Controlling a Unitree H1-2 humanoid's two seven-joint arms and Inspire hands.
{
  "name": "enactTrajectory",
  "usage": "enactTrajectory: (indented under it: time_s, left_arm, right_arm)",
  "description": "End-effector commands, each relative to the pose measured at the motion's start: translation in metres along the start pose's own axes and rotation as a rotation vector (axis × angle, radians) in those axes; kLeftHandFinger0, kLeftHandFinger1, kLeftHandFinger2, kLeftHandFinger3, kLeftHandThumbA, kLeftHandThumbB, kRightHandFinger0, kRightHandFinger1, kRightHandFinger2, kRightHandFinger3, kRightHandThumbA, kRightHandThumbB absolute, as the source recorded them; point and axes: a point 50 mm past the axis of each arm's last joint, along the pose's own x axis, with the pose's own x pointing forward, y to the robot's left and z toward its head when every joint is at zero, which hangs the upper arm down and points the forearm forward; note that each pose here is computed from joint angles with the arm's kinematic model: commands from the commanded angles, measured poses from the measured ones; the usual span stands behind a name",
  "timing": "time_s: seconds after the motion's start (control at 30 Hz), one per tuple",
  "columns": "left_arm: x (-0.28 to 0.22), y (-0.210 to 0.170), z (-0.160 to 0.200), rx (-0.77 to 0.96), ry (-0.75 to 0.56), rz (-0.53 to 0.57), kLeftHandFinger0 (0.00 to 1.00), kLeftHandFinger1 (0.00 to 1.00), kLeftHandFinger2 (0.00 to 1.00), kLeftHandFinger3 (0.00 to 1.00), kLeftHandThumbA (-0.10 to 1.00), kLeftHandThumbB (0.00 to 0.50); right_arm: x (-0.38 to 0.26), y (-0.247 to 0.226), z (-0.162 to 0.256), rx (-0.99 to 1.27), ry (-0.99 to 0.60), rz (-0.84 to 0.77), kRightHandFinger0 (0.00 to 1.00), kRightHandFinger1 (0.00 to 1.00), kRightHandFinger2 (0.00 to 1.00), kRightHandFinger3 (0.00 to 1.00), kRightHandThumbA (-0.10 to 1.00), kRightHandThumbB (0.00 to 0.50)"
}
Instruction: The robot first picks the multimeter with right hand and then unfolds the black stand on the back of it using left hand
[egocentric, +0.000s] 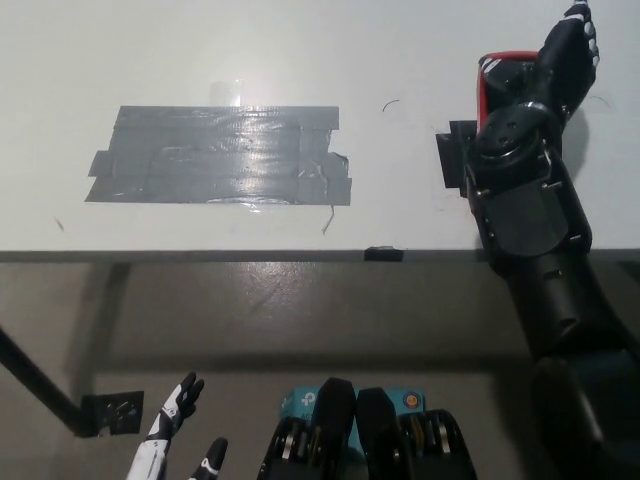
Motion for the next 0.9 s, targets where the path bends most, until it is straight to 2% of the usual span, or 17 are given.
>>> enactTrajectory:
  time_s: [0.0, 0.3, 0.33, 0.4, 0.43, 0.57, 0.87]
  left_arm:
    - [0.003, 0.006, 0.009, 0.015, -0.049, -0.004, 1.0, 1.0, 1.0, 1.0, 0.73, 0.017]
    - [0.004, 0.007, 0.014, 0.028, -0.058, -0.005, 1.0, 1.0, 1.0, 1.0, 0.67, 0.0]
    - [0.005, 0.007, 0.013, 0.027, -0.058, -0.002, 1.0, 1.0, 1.0, 1.0, 0.67, 0.0]
    - [0.006, 0.007, 0.013, 0.036, -0.062, -0.004, 1.0, 1.0, 1.0, 1.0, 0.68, 0.0]
    - [0.007, 0.007, 0.013, 0.033, -0.062, -0.004, 1.0, 1.0, 1.0, 1.0, 0.7, 0.0]
    - [0.006, 0.007, 0.013, 0.037, -0.061, -0.008, 1.0, 1.0, 1.0, 1.0, 0.7, 0.0]
    - [0.005, 0.01, 0.013, 0.046, -0.049, -0.007, 1.0, 1.0, 1.0, 1.0, 0.77, 0.006]
  right_arm:
    - [0.003, -0.002, 0.034, 0.082, -0.066, 0.005, 1.0, 1.0, 1.0, 1.0, 0.97, 0.477]
    - [0.001, 0.003, 0.031, 0.074, -0.067, 0.051, 1.0, 1.0, 1.0, 1.0, 1.0, 0.485]
    - [0.002, 0.003, 0.03, 0.072, -0.067, 0.052, 1.0, 1.0, 1.0, 1.0, 0.99, 0.467]
    - [0.002, 0.003, 0.026, 0.061, -0.071, 0.048, 1.0, 1.0, 1.0, 1.0, 0.97, 0.458]
    - [0.003, 0.003, 0.023, 0.054, -0.062, 0.034, 1.0, 1.0, 1.0, 1.0, 0.93, 0.47]
    - [0.008, 0.002, 0.014, 0.025, -0.032, 0.012, 1.0, 1.0, 1.0, 1.0, 0.93, 0.492]
    - [0.012, 0.003, -0.004, 0.021, 0.008, -0.002, 1.0, 1.0, 1.0, 1.0, 0.87, 0.497]
